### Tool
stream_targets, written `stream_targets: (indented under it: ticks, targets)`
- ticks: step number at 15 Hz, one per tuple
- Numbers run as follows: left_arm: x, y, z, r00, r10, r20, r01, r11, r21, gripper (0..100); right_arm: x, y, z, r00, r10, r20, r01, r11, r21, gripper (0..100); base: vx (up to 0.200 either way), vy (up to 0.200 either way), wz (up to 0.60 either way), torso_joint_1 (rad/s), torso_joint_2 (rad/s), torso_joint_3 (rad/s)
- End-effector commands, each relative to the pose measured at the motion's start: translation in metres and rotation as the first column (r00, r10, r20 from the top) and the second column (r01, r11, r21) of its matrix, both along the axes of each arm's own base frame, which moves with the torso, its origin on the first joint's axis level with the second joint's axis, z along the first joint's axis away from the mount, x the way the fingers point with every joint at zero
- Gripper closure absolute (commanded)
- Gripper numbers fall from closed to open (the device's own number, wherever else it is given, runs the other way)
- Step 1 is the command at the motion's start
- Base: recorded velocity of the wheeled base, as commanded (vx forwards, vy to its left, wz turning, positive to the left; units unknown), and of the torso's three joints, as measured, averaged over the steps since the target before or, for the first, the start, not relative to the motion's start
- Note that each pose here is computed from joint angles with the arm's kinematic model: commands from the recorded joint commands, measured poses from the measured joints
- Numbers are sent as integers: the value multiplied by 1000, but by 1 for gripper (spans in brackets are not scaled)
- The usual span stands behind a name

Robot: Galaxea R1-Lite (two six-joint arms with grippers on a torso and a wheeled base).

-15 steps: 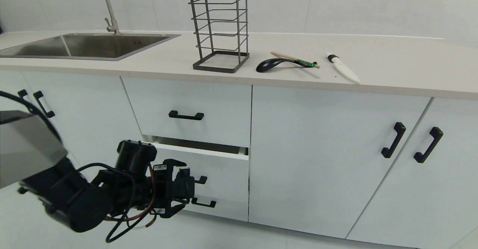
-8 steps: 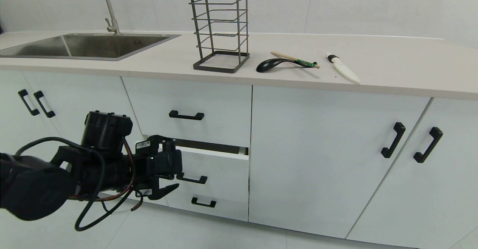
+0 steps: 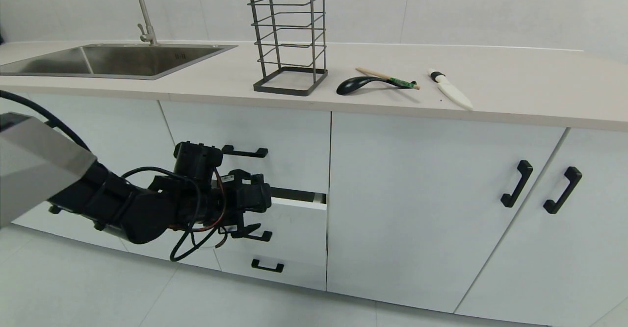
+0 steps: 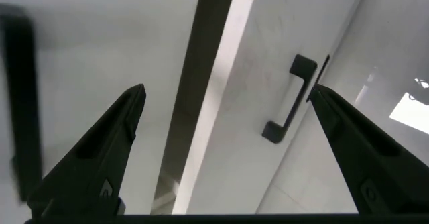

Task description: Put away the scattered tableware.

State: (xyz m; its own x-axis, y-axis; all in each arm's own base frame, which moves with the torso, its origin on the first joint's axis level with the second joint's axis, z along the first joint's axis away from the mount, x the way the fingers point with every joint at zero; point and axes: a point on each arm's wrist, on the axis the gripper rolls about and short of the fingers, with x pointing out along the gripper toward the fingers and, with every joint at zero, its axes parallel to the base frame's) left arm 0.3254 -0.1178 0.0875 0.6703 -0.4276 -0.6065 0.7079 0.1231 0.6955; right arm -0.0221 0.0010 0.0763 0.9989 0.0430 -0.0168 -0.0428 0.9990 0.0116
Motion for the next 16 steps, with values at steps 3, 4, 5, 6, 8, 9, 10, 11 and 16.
stream_targets:
  ticks: [3, 4, 5, 6, 8, 9, 10, 11, 16]
  targets:
    - [17, -3, -42, 999, 7, -39, -6, 1000, 15, 0, 0, 0, 0, 1000, 2, 0, -2, 1000, 0, 100, 0, 0, 0, 0, 0, 0]
    - [17, -3, -47, 999, 8, -53, -6, 1000, 21, 0, 0, 0, 0, 1000, 2, -2, -2, 1000, 0, 100, 0, 0, 0, 0, 0, 0]
    - [18, -4, -52, 998, 7, -60, -6, 1000, 24, 0, 0, 0, 0, 1000, 2, -2, -2, 1000, 0, 100, 0, 0, 0, 0, 0, 0]
    - [19, -3, -53, 999, 8, -53, -6, 1000, 21, 0, 0, 0, 0, 1000, 0, -2, 0, 1000, 0, 100, 0, 0, 0, 0, 0, 0]
    - [19, -3, -60, 998, 8, -59, -6, 1000, 23, 0, 0, 0, 0, 1000, 2, -2, -2, 1000, 0, 100, 0, 0, 0, 0, 0, 0]
    - [16, -2, -62, 998, 8, -65, -6, 1000, 25, 0, 0, 0, 0, 1000, 2, -2, -2, 1000, 0, 100, 0, 0, 0, 0, 0, 0]
    - [14, -1, -62, 998, 9, -69, -8, 1000, 26, 0, 0, 0, 0, 1000, 2, 0, -2, 1000, 0, 100, 0, 0, 0, 0, 0, 0]
    - [10, 1, -58, 998, 11, -67, -9, 1000, 23, 0, 0, 0, 0, 1000, 0, -2, 0, 1000, 0, 100, 0, 0, 0, 0, 0, 0]
    - [-73, 28, -30, 994, 11, -111, -7, 999, 41, 0, 0, 0, 0, 1000, 2, -2, -2, 1000, 0, 100, 0, 0, 0, 0, 0, 0]
